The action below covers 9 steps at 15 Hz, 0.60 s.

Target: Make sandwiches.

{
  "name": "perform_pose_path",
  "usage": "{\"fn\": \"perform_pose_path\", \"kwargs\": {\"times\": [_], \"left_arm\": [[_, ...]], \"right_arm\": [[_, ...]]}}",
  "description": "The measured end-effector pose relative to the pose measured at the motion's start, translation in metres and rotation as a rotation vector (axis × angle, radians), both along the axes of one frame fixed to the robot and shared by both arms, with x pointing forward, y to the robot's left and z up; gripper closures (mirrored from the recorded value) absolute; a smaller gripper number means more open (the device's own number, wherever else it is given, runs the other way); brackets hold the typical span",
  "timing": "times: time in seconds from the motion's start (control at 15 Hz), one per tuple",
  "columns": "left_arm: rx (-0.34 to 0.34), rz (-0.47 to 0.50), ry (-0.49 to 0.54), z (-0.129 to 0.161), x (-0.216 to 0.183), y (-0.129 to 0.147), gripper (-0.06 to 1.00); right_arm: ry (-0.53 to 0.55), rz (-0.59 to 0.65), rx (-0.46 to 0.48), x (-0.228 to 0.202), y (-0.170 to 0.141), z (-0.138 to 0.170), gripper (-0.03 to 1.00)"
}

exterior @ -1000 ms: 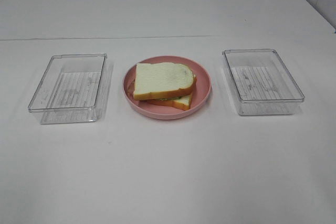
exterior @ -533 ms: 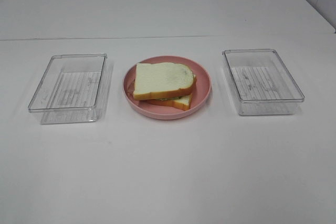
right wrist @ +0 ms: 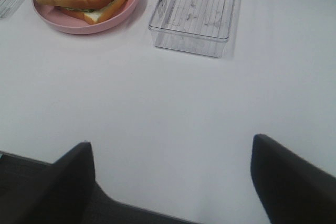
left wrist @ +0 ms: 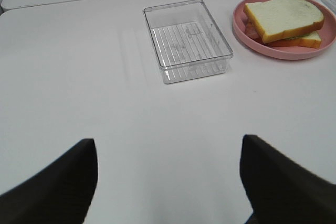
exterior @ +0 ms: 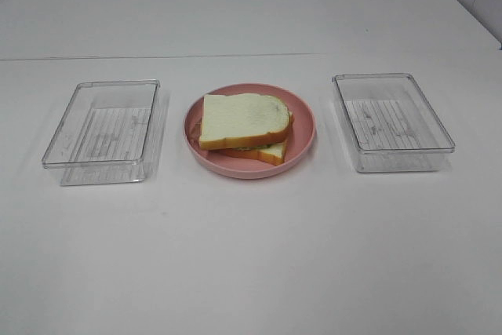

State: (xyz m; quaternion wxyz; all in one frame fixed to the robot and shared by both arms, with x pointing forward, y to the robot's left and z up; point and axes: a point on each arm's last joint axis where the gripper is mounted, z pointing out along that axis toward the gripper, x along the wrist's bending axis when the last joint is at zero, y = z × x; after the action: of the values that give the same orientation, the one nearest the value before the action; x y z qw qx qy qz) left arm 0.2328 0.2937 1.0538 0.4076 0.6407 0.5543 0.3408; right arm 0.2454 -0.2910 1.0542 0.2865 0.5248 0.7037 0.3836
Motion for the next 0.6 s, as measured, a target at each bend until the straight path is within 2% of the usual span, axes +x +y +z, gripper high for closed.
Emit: {"fn": "perform_pose_path", "kwargs": {"times": [0.47, 0.6], "left_arm": [[0.0, 0.0, 0.0, 0.0, 0.0, 0.0, 0.23], [0.0, 0.013, 0.0, 0.0, 0.0001, -0.0001, 0.23]], "right_arm": [[0.002, 0.0, 0.0, 0.0002, 0.0, -0.0006, 0.2], [0.003, -0.053, 0.003, 0.0006, 0.0, -0.0005, 0.2]]}}
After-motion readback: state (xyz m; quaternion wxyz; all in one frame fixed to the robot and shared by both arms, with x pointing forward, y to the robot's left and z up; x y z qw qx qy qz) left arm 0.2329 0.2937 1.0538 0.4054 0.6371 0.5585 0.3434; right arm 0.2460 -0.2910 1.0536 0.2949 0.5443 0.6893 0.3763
